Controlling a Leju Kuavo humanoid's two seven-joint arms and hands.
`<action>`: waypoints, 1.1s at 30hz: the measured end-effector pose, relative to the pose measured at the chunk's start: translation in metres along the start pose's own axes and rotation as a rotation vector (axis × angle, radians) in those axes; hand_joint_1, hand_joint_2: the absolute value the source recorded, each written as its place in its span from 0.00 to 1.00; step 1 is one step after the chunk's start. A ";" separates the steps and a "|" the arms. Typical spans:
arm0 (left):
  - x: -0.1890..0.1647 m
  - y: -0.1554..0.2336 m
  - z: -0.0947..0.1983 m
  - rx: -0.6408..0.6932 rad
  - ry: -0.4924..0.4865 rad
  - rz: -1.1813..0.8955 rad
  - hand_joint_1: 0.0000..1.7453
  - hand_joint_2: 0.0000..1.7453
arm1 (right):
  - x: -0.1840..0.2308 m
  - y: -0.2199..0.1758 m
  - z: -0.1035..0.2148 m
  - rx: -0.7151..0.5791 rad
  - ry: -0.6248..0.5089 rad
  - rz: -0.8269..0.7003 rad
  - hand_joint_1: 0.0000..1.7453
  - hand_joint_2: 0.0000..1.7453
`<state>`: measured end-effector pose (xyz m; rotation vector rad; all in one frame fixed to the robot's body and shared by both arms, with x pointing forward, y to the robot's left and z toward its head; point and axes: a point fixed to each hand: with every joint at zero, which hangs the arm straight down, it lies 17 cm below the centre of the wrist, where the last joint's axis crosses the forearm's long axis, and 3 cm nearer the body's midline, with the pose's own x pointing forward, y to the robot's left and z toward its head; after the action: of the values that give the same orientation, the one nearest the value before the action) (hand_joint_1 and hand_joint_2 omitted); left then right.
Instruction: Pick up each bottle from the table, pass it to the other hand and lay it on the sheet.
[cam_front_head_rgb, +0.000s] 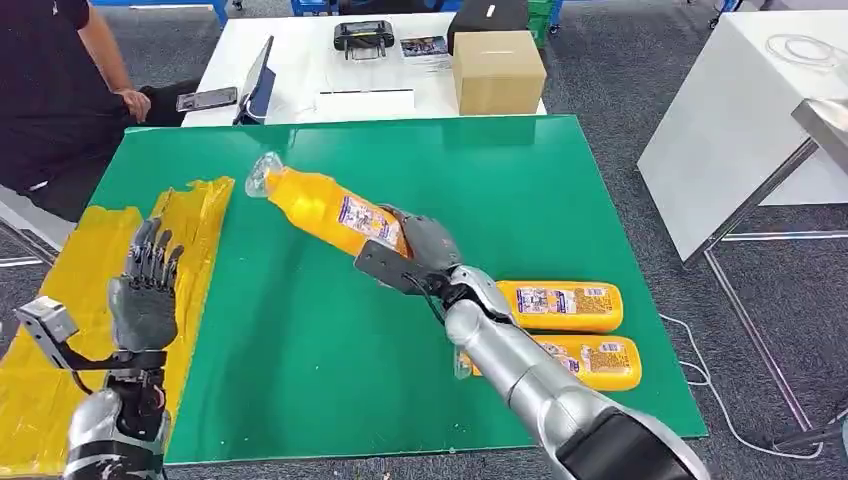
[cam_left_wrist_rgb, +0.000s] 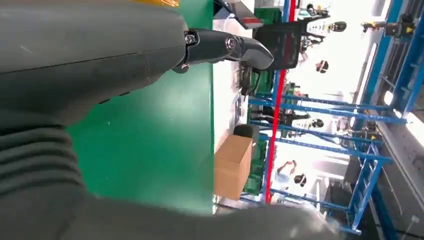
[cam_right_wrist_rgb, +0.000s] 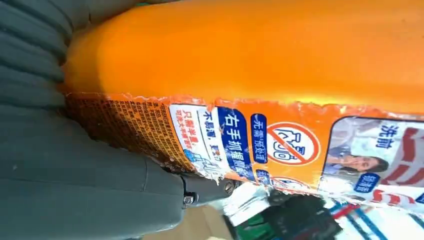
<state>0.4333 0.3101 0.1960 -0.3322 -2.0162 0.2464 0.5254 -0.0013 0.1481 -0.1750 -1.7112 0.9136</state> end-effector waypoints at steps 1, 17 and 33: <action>0.000 -0.002 0.002 0.007 0.002 0.005 0.00 1.00 | 0.008 -0.001 0.001 -0.003 -0.020 -0.030 1.00 1.00; 0.029 -0.118 0.002 -0.068 -0.112 0.114 0.00 1.00 | 0.123 0.056 0.037 0.078 -0.260 -0.186 1.00 1.00; 0.046 -0.181 0.013 -0.210 -0.129 0.269 0.00 1.00 | 0.133 0.100 0.042 0.176 -0.256 -0.187 1.00 1.00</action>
<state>0.3789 0.1547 0.2854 -0.7391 -2.1272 0.2276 0.4084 0.1204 0.1815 0.2252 -1.8340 0.9713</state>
